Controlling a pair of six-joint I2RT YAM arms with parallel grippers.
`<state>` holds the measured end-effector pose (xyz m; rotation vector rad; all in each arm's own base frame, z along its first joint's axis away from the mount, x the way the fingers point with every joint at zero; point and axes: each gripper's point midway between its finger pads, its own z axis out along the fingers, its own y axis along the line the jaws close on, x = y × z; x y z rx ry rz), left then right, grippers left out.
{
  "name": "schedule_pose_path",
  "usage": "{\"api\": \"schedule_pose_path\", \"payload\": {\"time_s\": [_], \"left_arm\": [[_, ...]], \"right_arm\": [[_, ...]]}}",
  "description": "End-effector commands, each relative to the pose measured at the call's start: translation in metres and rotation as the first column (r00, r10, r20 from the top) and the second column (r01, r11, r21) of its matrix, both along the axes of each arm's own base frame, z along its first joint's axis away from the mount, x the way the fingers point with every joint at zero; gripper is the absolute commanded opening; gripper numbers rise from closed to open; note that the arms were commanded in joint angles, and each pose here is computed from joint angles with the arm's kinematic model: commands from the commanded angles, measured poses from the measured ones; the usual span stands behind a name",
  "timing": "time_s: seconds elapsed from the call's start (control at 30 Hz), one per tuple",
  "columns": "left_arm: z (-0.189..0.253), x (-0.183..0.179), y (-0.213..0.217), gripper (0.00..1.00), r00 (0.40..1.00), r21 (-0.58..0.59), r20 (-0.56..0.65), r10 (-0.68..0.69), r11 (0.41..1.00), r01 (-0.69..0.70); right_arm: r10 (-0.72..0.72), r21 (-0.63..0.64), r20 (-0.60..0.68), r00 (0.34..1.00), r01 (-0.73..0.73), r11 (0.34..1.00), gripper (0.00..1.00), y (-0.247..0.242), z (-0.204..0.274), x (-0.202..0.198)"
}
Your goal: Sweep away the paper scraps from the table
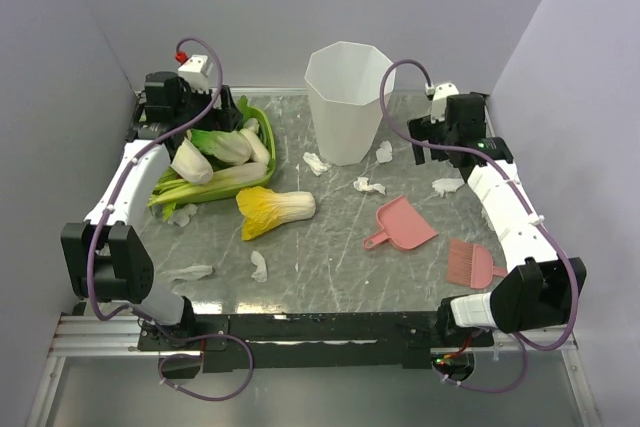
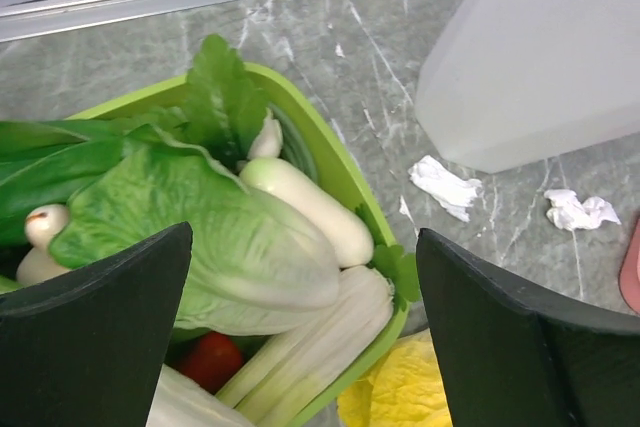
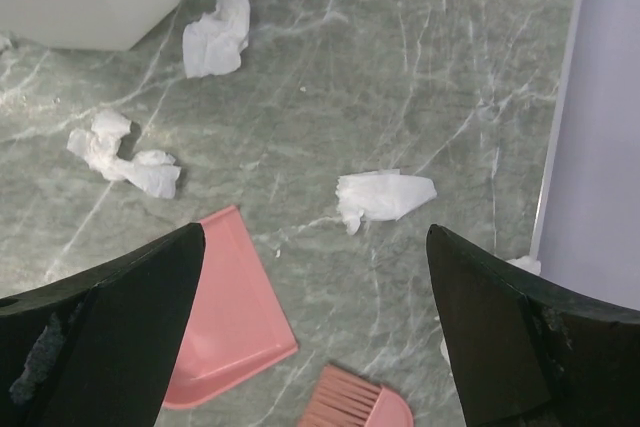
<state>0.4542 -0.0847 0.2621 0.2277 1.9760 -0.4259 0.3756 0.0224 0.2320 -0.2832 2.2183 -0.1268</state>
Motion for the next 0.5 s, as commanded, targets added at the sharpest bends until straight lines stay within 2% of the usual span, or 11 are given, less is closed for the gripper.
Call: {"api": "schedule_pose_path", "payload": {"time_s": [0.0, 0.1, 0.27, 0.37, 0.47], "left_arm": [[0.010, -0.008, -0.018, 0.98, 0.998, -0.007, 0.037, -0.041, 0.999, 0.042], [0.009, -0.012, -0.038, 0.98, 0.992, 0.007, 0.033, -0.124, 0.992, 0.123], [0.012, -0.017, -0.074, 0.98, 0.971, 0.027, 0.045, -0.233, 0.972, 0.232], [0.012, -0.020, -0.088, 0.98, 0.956, 0.081, 0.062, -0.288, 0.956, 0.283], [0.009, -0.024, -0.094, 0.99, 0.949, 0.106, 0.056, -0.312, 0.947, 0.305]], "right_arm": [[0.085, -0.071, 0.009, 0.996, -0.084, 0.994, 1.00, 0.002, 0.002, 0.000], [0.226, -0.130, -0.081, 0.971, -0.235, 0.963, 1.00, 0.008, -0.009, -0.011], [0.383, -0.085, -0.192, 0.904, -0.404, 0.911, 1.00, 0.020, -0.035, -0.043], [0.397, -0.041, -0.231, 0.888, -0.417, 0.908, 1.00, 0.012, -0.049, -0.059], [0.335, -0.027, -0.273, 0.902, -0.355, 0.935, 0.90, -0.023, -0.066, -0.074]]}}
